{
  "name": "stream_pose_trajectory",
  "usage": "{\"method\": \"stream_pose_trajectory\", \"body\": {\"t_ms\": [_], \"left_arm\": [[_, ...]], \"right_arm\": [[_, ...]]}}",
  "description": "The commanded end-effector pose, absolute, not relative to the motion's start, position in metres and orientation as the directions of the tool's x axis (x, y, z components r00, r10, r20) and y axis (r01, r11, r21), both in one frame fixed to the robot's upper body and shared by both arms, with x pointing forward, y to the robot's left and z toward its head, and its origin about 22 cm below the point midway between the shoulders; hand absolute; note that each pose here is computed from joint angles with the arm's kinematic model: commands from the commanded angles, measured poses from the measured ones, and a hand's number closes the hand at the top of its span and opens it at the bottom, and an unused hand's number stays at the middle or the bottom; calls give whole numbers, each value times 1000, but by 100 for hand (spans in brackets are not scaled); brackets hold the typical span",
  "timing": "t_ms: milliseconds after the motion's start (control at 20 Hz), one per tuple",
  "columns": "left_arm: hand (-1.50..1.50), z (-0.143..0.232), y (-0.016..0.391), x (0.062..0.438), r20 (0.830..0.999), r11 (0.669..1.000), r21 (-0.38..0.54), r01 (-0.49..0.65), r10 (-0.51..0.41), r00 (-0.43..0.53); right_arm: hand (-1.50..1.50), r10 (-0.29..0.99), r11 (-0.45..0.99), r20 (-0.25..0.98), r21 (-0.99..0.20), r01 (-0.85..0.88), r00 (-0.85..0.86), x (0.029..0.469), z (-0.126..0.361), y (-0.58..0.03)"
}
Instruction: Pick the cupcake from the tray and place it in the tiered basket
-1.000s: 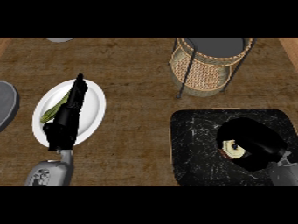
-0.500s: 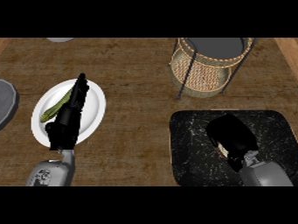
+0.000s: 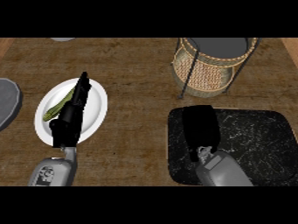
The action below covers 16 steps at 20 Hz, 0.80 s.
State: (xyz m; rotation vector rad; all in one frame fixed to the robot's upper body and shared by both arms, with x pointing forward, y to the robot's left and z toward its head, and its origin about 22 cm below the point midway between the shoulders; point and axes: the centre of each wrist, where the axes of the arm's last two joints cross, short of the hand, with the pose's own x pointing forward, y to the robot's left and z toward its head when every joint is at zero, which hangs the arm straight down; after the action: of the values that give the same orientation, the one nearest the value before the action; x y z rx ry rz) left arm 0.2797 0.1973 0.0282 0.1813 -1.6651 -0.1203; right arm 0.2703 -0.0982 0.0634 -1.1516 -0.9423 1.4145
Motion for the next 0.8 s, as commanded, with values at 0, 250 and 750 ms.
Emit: {"method": "stream_pose_trajectory", "body": {"t_ms": [0,250,750], "left_arm": [[0,21,200,274,978,983,181,-42,-184,-94],[0,34,203,282,979,980,181,-80,-187,-79],[0,39,199,273,976,983,180,-43,-184,-113]], "right_arm": [[150,985,-123,-138,-983,-136,101,261,106,-65],[150,989,-75,-72,-997,20,127,240,179,-63],[150,980,68,87,-992,106,179,266,284,-86]]}}
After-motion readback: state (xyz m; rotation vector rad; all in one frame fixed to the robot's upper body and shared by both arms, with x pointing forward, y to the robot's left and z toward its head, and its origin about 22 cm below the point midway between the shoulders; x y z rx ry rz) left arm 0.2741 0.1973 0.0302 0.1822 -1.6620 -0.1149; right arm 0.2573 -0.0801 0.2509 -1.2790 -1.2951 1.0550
